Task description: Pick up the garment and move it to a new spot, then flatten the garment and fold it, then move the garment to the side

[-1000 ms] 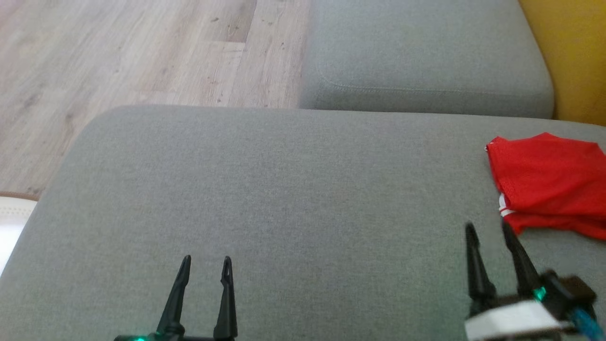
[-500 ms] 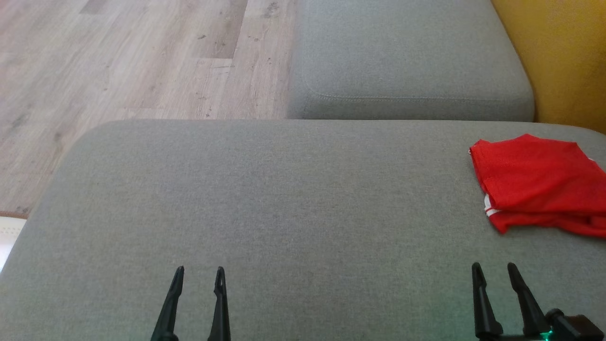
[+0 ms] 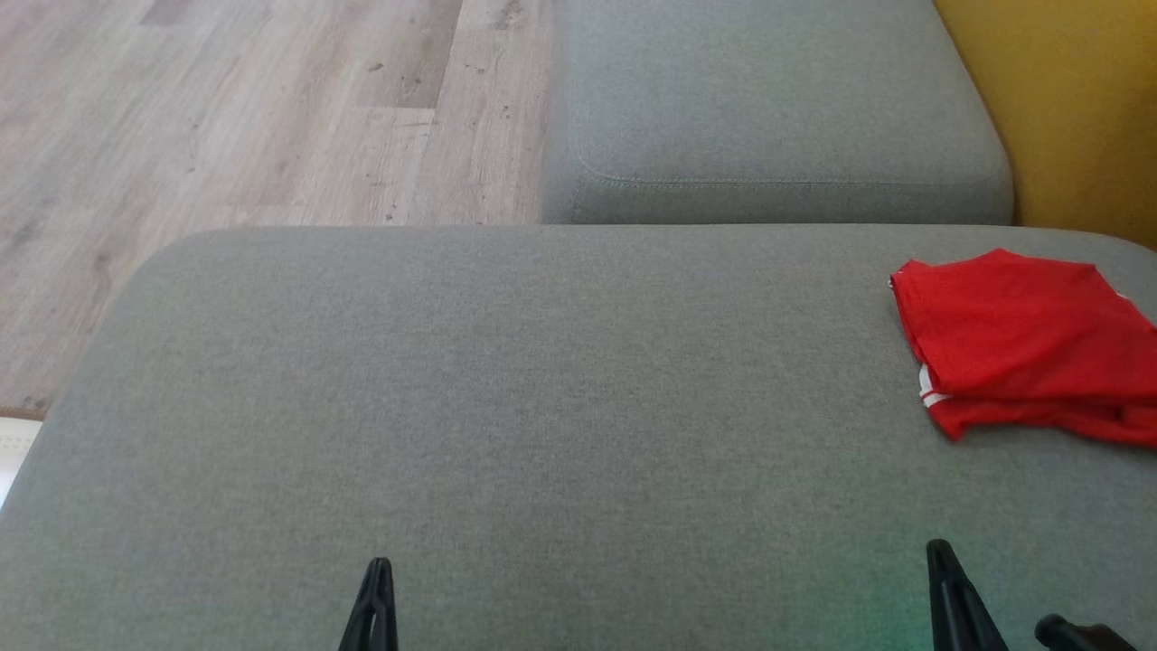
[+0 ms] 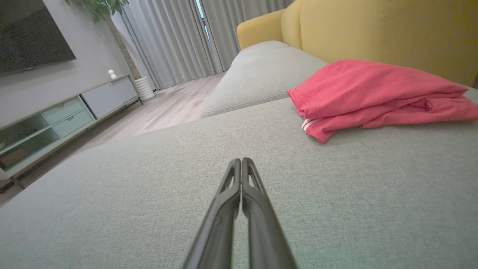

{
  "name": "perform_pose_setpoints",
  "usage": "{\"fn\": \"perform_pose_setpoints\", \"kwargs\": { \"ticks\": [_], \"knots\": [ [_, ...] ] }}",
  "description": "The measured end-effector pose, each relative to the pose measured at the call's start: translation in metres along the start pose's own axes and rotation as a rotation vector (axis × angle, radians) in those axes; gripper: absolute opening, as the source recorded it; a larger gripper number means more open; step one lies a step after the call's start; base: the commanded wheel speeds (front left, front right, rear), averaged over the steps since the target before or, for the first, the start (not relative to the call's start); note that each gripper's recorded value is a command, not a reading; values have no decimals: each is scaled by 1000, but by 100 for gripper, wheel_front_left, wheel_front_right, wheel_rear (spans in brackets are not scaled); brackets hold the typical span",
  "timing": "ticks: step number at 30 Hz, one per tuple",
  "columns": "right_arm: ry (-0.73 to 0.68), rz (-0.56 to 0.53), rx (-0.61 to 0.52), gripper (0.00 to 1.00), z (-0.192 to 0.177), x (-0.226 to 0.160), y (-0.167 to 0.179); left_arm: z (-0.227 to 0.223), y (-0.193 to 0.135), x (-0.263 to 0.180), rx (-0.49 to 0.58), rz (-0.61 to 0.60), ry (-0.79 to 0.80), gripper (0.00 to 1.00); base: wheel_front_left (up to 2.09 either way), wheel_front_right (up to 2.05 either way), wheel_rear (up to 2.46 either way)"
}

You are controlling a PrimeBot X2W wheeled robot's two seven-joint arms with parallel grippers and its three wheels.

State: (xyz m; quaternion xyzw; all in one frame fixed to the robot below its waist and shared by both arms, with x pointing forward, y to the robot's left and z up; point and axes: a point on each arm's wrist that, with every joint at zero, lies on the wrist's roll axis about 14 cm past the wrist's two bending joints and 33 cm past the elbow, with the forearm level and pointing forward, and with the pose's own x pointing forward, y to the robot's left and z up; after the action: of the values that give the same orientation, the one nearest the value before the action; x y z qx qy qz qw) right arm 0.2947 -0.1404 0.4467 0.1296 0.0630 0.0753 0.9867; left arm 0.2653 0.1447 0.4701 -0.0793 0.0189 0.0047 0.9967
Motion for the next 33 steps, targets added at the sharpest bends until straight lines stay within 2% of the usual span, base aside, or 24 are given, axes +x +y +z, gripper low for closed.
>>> {"fn": "perform_pose_setpoints", "kwargs": {
  "ticks": [33],
  "knots": [
    [-10,-107,370,0,6,14,-23,-10,18,26,-379,51,92,0,0,0,0]
  ]
}}
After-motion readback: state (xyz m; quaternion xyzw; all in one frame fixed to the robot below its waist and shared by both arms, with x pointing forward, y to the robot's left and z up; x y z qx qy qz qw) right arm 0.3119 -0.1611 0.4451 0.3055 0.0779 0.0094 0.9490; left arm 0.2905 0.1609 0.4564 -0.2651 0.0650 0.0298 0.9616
